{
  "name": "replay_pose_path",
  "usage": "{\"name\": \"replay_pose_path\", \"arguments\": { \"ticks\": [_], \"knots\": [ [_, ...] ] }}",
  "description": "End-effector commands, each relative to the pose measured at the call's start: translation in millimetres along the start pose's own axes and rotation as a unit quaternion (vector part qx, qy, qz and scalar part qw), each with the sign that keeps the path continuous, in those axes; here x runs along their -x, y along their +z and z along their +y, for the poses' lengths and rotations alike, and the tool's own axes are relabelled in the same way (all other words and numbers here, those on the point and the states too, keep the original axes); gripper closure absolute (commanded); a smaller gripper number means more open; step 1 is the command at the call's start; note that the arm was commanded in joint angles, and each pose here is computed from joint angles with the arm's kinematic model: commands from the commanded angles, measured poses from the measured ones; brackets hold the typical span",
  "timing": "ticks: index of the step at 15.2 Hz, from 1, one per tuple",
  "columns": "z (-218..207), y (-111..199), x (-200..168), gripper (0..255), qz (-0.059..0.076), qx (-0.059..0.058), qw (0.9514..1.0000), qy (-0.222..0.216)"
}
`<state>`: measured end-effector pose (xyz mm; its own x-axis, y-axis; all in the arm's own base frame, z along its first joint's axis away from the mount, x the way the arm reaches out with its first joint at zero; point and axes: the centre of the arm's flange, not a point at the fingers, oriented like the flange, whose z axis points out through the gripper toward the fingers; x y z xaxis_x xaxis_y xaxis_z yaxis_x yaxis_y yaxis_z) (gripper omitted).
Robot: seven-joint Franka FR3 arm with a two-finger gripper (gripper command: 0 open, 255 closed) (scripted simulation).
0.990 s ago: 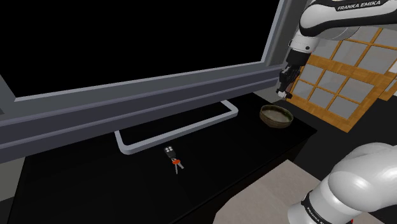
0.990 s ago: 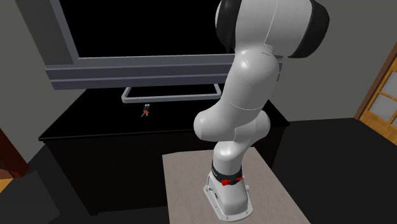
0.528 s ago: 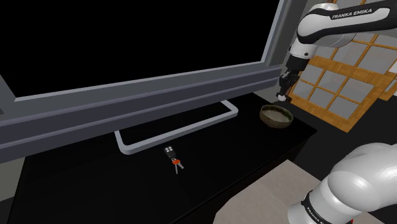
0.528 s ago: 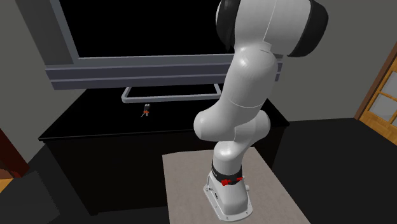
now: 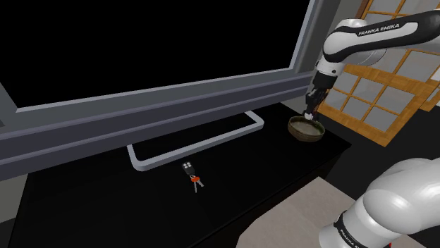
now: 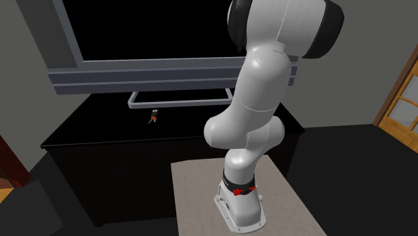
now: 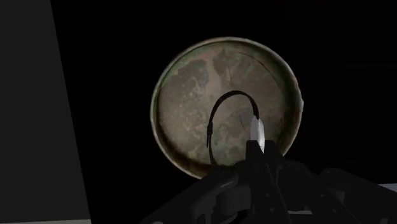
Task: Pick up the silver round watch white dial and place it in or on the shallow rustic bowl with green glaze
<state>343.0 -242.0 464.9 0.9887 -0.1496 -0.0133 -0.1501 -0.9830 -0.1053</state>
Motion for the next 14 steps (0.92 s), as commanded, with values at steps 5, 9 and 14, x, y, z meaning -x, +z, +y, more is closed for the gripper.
{"name": "replay_pose_path", "arguments": {
  "ticks": [5, 9, 14],
  "knots": [
    [3, 30, 0, 255, 0.000, 0.000, 1.0000, 0.000],
    [3, 30, 0, 255, 0.000, 0.000, 1.0000, 0.000],
    [3, 30, 0, 0, 0.000, 0.000, 1.0000, 0.000]
  ]
}}
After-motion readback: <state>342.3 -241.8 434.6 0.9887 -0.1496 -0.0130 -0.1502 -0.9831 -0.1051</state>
